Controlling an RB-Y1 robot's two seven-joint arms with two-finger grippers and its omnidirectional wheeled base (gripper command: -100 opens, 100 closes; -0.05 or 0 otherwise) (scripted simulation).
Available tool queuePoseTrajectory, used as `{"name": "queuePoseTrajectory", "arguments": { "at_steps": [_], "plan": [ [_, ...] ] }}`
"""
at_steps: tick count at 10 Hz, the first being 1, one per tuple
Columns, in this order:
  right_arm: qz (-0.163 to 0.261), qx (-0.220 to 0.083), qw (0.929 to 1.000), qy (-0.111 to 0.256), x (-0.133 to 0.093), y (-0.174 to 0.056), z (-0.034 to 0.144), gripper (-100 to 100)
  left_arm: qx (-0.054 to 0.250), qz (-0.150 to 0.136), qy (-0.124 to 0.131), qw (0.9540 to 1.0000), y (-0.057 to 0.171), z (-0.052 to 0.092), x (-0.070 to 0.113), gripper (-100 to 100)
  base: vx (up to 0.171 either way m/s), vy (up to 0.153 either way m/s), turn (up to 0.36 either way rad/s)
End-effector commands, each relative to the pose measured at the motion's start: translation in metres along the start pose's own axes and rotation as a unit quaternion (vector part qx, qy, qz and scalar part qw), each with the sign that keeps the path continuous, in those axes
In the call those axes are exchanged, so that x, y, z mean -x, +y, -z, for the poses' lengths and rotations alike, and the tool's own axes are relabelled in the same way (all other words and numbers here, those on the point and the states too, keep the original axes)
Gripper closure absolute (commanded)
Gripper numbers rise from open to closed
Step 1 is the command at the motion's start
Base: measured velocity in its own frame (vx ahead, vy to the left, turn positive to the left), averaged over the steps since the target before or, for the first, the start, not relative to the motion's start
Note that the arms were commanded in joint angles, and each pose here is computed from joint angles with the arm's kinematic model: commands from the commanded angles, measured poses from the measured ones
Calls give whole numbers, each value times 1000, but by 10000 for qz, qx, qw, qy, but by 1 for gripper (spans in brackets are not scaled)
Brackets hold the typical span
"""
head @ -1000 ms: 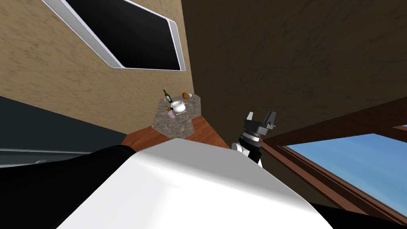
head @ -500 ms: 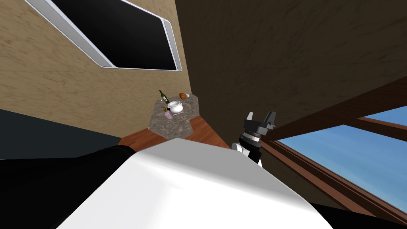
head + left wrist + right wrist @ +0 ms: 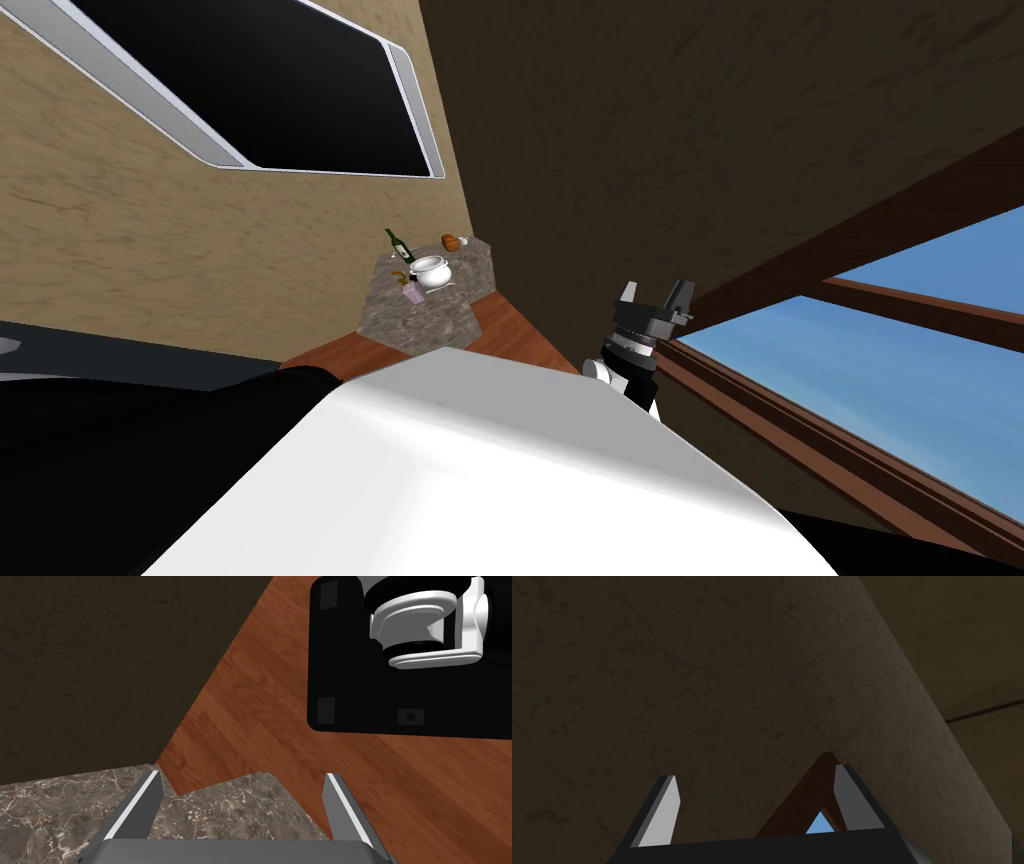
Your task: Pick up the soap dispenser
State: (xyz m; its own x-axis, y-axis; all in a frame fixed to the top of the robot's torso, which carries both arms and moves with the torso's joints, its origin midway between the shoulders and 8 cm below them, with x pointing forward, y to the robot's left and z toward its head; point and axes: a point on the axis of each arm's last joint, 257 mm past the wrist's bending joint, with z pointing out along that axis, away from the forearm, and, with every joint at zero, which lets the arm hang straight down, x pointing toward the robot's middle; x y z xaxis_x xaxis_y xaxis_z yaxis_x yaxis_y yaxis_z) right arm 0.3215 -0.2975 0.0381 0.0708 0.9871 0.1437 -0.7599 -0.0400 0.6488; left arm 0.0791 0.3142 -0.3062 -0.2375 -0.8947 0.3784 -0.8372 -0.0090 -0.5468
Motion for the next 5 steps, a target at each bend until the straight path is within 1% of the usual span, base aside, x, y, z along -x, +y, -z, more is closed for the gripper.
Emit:
{"name": "queuePoseTrajectory", "arguments": {
  "at_steps": [1, 2, 3, 4, 5],
  "plan": [
    [0, 0, 10000, 0, 0, 0, 0, 0, 303, 76, -181, 9993, 15, 11, 12, -100, 7, -42, -207],
    [-1, 0, 10000, 0, 0, 0, 0, 0, 388, 10, -193, 9991, 15, 13, 15, -100, 7, -34, -128],
    [0, 0, 10000, 0, 0, 0, 0, 0, 483, -91, -185, 9986, 15, 15, 18, -100, 2, -11, 6],
    [0, 0, 10000, 0, 0, 0, 0, 0, 690, 30, -378, 9969, 26, 25, 30, -100, 9, -21, -184],
    [0, 0, 10000, 0, 0, 0, 0, 0, 797, -88, -371, 9961, 25, 28, 33, -100, 10, -15, -130]
  ]
}}
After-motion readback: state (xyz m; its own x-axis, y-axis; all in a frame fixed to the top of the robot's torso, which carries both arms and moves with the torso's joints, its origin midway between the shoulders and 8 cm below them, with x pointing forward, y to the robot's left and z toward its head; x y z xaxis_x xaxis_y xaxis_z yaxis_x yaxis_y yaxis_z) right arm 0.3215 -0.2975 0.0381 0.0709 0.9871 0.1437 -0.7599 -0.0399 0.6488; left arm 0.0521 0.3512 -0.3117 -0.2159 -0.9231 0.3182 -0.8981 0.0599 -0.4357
